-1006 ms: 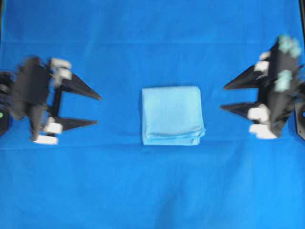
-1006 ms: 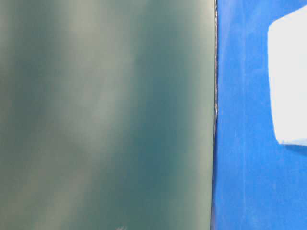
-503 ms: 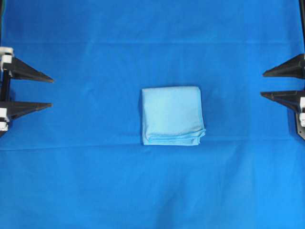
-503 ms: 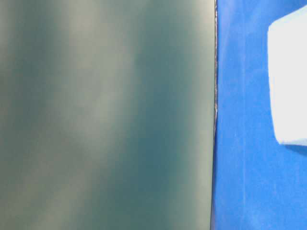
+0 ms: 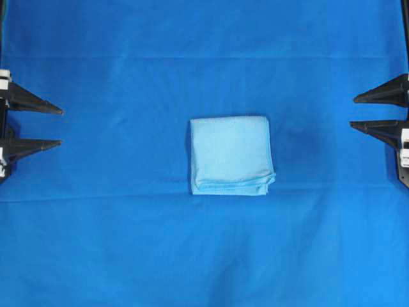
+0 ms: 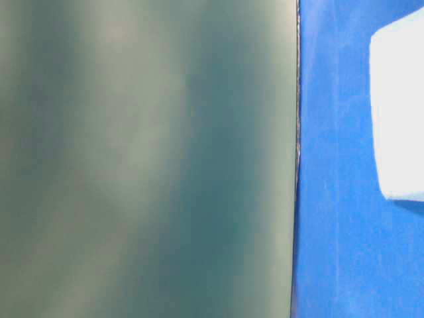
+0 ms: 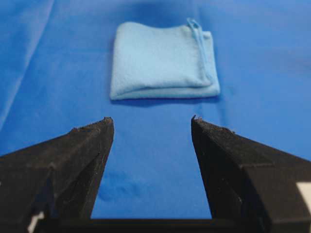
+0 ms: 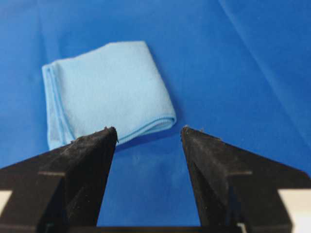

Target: Fold the light blue towel.

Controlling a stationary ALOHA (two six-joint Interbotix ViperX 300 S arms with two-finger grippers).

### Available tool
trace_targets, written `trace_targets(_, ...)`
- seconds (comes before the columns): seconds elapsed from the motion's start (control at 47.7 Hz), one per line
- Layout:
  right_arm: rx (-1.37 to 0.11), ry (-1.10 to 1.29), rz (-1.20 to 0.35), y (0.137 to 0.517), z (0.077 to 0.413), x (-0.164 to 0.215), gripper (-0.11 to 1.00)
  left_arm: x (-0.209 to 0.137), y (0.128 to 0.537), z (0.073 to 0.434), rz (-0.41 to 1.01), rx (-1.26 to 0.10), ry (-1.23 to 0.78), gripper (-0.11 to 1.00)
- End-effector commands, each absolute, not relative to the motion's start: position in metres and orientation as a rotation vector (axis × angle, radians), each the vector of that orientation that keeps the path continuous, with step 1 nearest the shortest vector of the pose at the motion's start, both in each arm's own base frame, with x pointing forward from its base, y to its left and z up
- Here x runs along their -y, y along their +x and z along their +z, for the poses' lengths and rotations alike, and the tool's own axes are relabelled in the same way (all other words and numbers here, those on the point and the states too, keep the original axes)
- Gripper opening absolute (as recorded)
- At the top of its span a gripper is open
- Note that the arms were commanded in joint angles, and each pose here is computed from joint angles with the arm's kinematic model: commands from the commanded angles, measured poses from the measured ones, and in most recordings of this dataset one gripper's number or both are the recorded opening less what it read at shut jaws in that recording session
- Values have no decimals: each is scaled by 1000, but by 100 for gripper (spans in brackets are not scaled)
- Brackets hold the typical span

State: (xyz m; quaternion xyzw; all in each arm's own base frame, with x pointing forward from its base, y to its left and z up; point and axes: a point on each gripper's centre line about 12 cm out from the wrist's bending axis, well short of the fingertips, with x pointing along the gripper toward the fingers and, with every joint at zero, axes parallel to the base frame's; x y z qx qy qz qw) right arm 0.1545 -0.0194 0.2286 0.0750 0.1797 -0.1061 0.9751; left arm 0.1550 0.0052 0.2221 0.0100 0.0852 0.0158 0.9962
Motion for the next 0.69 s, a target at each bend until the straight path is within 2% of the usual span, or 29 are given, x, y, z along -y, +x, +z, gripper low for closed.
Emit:
trace_targets(0.0, -358, 154, -207, 158, 232, 19, 60, -7, 157, 226, 46, -163, 19, 63)
trace_targets(0.67, -363, 153, -202, 158, 229, 18, 60, -9, 157, 226, 53, -165, 17, 63)
